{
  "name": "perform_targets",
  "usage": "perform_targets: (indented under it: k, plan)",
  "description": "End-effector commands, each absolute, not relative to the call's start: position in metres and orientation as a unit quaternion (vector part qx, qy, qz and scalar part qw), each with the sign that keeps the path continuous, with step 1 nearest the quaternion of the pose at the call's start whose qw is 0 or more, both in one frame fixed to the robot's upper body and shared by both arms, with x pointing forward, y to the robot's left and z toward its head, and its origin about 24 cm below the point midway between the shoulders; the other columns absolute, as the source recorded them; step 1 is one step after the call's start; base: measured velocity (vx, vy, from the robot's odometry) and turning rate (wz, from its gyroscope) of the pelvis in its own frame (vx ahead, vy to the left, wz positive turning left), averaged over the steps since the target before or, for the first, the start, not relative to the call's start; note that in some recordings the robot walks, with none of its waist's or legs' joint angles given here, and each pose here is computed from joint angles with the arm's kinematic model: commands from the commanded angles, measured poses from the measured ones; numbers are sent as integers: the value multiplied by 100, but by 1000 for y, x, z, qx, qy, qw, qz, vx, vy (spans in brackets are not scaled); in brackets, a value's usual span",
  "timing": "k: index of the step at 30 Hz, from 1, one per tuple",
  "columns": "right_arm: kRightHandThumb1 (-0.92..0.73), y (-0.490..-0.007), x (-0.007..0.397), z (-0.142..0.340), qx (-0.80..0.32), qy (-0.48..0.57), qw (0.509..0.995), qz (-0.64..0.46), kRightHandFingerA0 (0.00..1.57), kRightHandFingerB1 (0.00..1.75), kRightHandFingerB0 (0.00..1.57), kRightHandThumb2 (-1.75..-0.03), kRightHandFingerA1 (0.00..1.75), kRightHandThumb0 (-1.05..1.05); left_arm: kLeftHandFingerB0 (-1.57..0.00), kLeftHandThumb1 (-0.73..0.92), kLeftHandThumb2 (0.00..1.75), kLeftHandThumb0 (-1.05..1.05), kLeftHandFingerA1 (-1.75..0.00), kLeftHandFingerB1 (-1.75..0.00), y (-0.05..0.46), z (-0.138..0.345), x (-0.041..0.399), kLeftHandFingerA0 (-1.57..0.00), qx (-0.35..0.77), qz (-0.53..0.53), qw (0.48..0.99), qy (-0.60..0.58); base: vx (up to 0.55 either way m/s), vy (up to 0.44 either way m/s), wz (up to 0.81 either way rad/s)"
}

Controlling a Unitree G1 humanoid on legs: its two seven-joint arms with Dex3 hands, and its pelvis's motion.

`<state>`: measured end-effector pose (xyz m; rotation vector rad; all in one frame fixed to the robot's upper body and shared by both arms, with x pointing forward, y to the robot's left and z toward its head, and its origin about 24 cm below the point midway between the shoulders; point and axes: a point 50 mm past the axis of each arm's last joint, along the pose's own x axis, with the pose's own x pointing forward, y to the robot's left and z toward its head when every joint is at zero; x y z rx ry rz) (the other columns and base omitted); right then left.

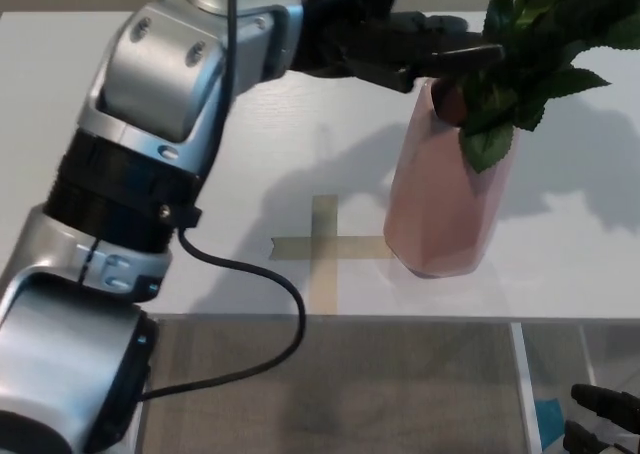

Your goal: Use the left hand to pick up the rose and then lift and insert it into the pink vase.

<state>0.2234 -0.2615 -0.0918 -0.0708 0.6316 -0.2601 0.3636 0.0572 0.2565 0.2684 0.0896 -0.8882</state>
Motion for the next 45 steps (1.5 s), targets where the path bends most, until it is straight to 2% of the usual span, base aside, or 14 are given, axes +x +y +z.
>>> perform_targets:
  k: [1,14,20,21,24,25,26,33,34,35,36,45]
  plan:
    - [-60,-262,218,-96,-23,322,937,-134,62,49,58,-57,51,-19,0,44,56,-80,0,-1,80,266,365,0,127,-443,887,38,0,0,0]
    - [-60,-261,212,-101,-25,334,932,-137,62,48,57,-57,51,-19,0,45,55,-75,0,-1,172,272,341,0,69,-398,915,18,0,0,0]
    - [-60,-262,208,-102,-24,334,932,-136,62,49,59,-57,51,-19,0,43,56,-75,0,-5,222,245,291,0,55,-373,926,-29,0,0,0]
    - [-60,-262,207,-103,-23,335,932,-136,63,49,59,-57,51,-19,0,40,78,-68,0,-9,227,241,284,0,57,-368,927,-32,0,0,0]
    - [-60,-262,205,-104,-25,338,931,-137,63,50,60,-57,51,-19,0,37,77,-63,-9,-13,241,225,262,0,63,-350,934,-44,0,0,0]
    - [-60,-262,201,-106,-27,341,930,-137,63,50,60,-57,52,-19,0,35,77,-59,-20,-16,250,214,245,0,70,-330,940,-47,0,0,0]
    - [-60,-263,198,-107,-28,343,929,-138,63,50,60,-57,51,-19,0,35,77,-57,-23,-16,256,206,233,0,74,-315,945,-47,0,0,0]
    - [-60,-263,194,-110,-33,352,925,-140,63,48,58,-57,51,-20,0,34,76,-56,-26,-19,286,174,185,0,65,-273,960,-19,0,0,0]
    - [-60,-263,193,-110,-34,352,925,-141,63,48,58,-57,51,-20,0,43,54,-62,-27,-22,288,172,181,-2,67,-270,960,-17,0,0,0]
    - [-60,-263,193,-110,-33,354,924,-143,64,48,58,-57,51,-20,-1,34,68,-63,-24,-17,296,164,168,-4,66,-261,963,-6,0,0,0]
    - [-60,-263,193,-111,-33,356,923,-143,64,48,58,-57,51,-20,0,33,78,-56,-27,-22,301,159,159,0,65,-254,965,3,0,0,0]
    - [-60,-265,186,-113,-29,359,922,-145,64,49,59,-57,52,-19,0,35,78,-59,-26,-16,334,120,96,0,36,-193,979,61,0,0,0]
